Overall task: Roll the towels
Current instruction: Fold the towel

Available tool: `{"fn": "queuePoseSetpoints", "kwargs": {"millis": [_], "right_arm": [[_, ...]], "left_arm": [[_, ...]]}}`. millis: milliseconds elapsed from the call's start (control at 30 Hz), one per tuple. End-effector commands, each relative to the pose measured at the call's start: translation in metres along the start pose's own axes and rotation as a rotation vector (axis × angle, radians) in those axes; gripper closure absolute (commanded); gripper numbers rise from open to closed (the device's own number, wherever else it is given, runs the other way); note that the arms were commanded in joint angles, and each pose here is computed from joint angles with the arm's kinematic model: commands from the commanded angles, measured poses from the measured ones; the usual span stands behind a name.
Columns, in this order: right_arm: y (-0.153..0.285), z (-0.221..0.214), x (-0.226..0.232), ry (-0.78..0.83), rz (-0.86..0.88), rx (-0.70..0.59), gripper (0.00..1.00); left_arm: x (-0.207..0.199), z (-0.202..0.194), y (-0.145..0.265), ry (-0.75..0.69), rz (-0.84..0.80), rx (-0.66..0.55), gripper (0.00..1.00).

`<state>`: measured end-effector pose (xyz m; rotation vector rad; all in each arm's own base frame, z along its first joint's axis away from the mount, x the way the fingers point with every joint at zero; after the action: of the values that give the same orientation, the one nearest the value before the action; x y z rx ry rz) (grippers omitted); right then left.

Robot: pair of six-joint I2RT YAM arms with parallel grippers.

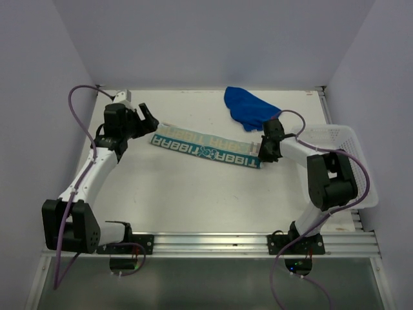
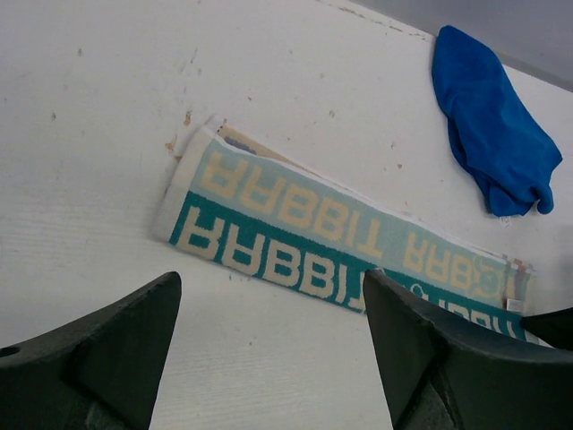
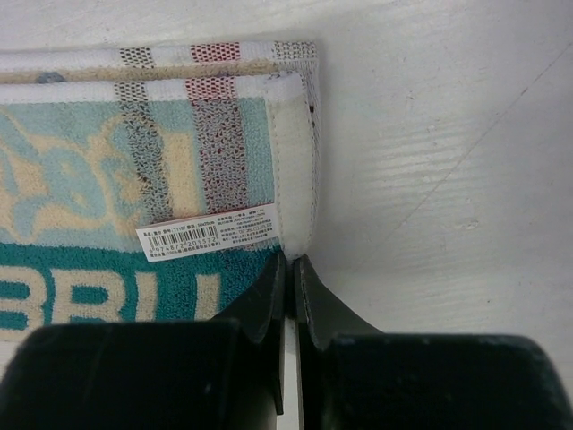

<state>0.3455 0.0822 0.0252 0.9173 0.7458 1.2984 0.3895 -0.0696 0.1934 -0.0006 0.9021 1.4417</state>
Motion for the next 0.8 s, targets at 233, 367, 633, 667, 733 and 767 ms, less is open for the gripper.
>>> {"fn": "queuePoseSetpoints", "kwargs": {"millis": [233, 367, 633, 667, 733, 767], "right_arm": [[0.060, -0.002, -0.024, 0.120, -0.079, 0.040, 1.00], [0.095, 0.011, -0.029, 0.135, -0.089, -0.004, 1.00], [0.151, 0.028, -0.051, 0.151, -0.175, -0.073, 1.00], [0.156, 0.030, -0.053, 0.155, -0.187, -0.084, 1.00], [0.169, 0.034, -0.060, 0.163, -0.215, -0.101, 1.00], [0.173, 0.036, -0.062, 0.167, -0.228, -0.109, 1.00]], "left_arm": [[-0.009, -0.010, 0.028, -0.132, -0.016, -0.047, 0.10], [-0.014, -0.014, 0.028, -0.128, -0.048, -0.029, 0.10], [-0.025, -0.017, 0.032, -0.120, -0.108, -0.014, 0.09], [-0.026, -0.019, 0.031, -0.121, -0.117, -0.006, 0.09], [-0.028, -0.020, 0.032, -0.120, -0.124, -0.003, 0.09], [-0.031, -0.021, 0.032, -0.124, -0.134, 0.000, 0.09]]}}
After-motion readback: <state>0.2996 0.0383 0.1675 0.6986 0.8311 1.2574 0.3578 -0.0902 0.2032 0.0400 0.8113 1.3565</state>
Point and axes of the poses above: each gripper's point midway between its finger pads, its own y axis back along the fingers, its own x axis along the line the jaws close on, z = x × y, the point moved 1 cm from there along y, back along the fingers, and after that the axes turned 8 degrees about y, right-handed, at the moved point
